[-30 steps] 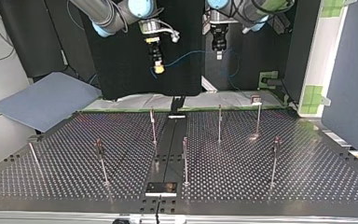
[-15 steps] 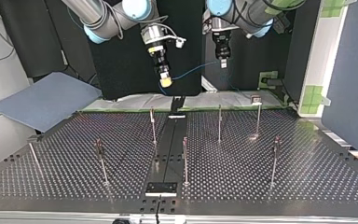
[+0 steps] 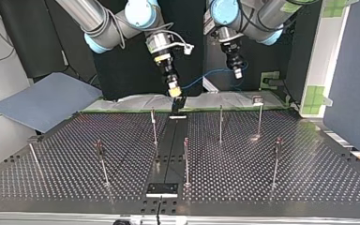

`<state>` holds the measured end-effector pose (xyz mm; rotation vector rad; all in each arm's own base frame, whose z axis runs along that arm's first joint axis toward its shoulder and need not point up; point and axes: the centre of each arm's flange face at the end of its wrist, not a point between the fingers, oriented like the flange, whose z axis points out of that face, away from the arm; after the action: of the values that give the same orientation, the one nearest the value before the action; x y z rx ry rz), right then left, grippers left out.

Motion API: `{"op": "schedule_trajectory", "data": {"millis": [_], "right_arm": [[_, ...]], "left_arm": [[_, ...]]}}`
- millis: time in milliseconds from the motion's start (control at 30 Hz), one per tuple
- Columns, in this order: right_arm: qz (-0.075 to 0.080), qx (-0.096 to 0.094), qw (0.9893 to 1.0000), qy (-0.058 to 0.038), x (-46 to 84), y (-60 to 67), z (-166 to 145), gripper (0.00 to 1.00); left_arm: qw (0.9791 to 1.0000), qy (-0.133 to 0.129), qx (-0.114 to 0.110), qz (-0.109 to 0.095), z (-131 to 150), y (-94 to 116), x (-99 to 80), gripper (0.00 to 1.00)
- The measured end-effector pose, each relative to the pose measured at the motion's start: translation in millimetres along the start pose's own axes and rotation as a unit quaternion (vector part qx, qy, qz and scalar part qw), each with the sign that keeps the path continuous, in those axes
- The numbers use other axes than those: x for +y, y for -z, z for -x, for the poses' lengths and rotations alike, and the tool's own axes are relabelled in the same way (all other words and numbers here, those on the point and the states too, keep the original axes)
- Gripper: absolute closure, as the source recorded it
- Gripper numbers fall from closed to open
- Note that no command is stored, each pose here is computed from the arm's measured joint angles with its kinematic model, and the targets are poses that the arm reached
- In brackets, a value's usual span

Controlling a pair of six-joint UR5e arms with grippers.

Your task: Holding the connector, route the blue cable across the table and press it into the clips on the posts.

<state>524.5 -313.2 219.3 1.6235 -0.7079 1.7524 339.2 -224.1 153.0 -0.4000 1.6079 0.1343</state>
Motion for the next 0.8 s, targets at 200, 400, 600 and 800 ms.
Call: {"op": "schedule_trajectory", "data": {"millis": [200,400,600,800], "right_arm": [[-0.020,-0.016,0.9997,0.0015,-12.8,-11.1,11,1.00],[-0.033,-0.018,0.9993,0.0011,-20.8,-21.8,2,1.00],[-0.044,-0.018,0.9989,0.0015,-32.3,-30.6,-13,1.00],[-0.054,-0.017,0.9984,0.0005,-45.8,-38.8,-31,1.00]], "left_arm": [[0.9986,0.009,-0.017,0.049,28,-15,12.5,1.00],[0.9963,0.014,-0.024,0.081,49,-24,27.6,1.00],[0.9960,0.009,-0.024,0.086,67,-25,34.9,1.00],[0.9972,0.017,-0.040,0.061,88,-25,28.6,1.00]]}}
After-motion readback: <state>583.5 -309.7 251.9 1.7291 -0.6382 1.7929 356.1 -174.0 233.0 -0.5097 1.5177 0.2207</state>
